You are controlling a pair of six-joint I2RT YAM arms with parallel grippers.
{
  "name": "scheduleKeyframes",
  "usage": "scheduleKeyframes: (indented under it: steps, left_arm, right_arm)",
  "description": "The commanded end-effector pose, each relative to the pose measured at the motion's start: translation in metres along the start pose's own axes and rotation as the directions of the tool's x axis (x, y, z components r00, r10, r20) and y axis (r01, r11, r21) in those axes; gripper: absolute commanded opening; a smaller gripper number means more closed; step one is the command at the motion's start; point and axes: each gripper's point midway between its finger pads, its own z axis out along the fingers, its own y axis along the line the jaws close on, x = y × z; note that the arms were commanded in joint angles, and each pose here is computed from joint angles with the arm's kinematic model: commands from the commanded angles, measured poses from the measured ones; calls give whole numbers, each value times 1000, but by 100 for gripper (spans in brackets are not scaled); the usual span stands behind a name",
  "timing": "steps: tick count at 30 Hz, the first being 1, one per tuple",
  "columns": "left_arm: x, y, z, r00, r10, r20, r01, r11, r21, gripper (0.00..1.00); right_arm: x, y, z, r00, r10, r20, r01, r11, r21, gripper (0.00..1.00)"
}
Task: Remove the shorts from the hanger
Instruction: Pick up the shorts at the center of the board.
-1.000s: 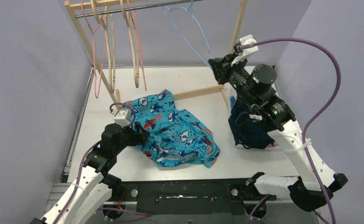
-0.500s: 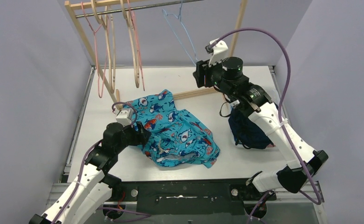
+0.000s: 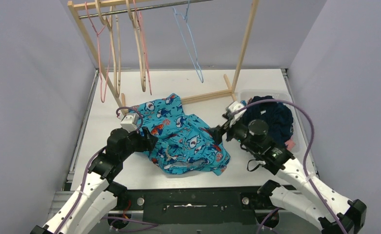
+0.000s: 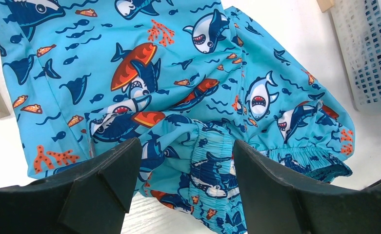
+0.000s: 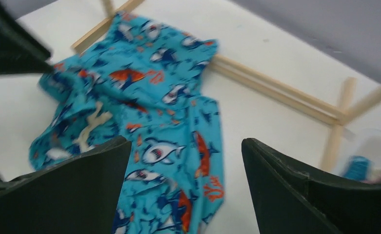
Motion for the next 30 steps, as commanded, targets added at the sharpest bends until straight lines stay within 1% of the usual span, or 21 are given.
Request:
scheduleKeyframes:
  steps: [1, 3, 4, 8, 10, 12, 16, 21, 25, 27, 30]
  left_arm:
    - [-31, -15, -4, 996, 11, 93, -15, 999, 38, 68]
    - [-31, -14, -4, 996, 11, 93, -15, 999, 34, 68]
    - [-31, -13, -4, 996, 11, 93, -14, 999, 30, 68]
    - [-32, -12, -5, 995, 12, 97, -15, 1000, 24, 68]
    - [-32, -12, -6, 995, 13, 98, -15, 1000, 23, 68]
    - [-32, -12, -6, 995, 12, 101, -14, 1000, 19, 68]
    - [-32, -12, -7, 995, 13, 104, -15, 1000, 17, 68]
    - [-32, -12, -7, 994, 14, 105, -16, 1000, 19, 68]
    - [-32, -12, -7, 994, 13, 104, -14, 1000, 18, 68]
    - [-32, -12, -7, 994, 13, 104, -15, 1000, 19, 68]
    - [-32, -13, -7, 995, 13, 103, -15, 1000, 19, 68]
  right_arm:
    - [28, 95, 4, 990, -61, 126, 106, 915, -390, 90]
    - [57, 129, 5, 987, -113, 113, 153, 862, -483, 97]
    - [69, 144, 6, 984, -146, 102, 178, 836, -519, 98]
    - [117, 188, 17, 957, -290, 10, 228, 731, -644, 100]
    - [131, 200, 22, 937, -348, -20, 242, 691, -681, 100]
    - [141, 208, 27, 919, -394, -20, 266, 657, -705, 98]
    - [146, 211, 41, 895, -445, -2, 322, 651, -687, 98]
    - [157, 218, 51, 857, -515, 3, 372, 615, -695, 98]
    - [165, 214, 64, 840, -543, -17, 400, 640, -657, 98]
    - [171, 215, 67, 837, -547, -22, 400, 638, -658, 98]
    - [182, 205, 78, 834, -549, -62, 408, 688, -601, 98]
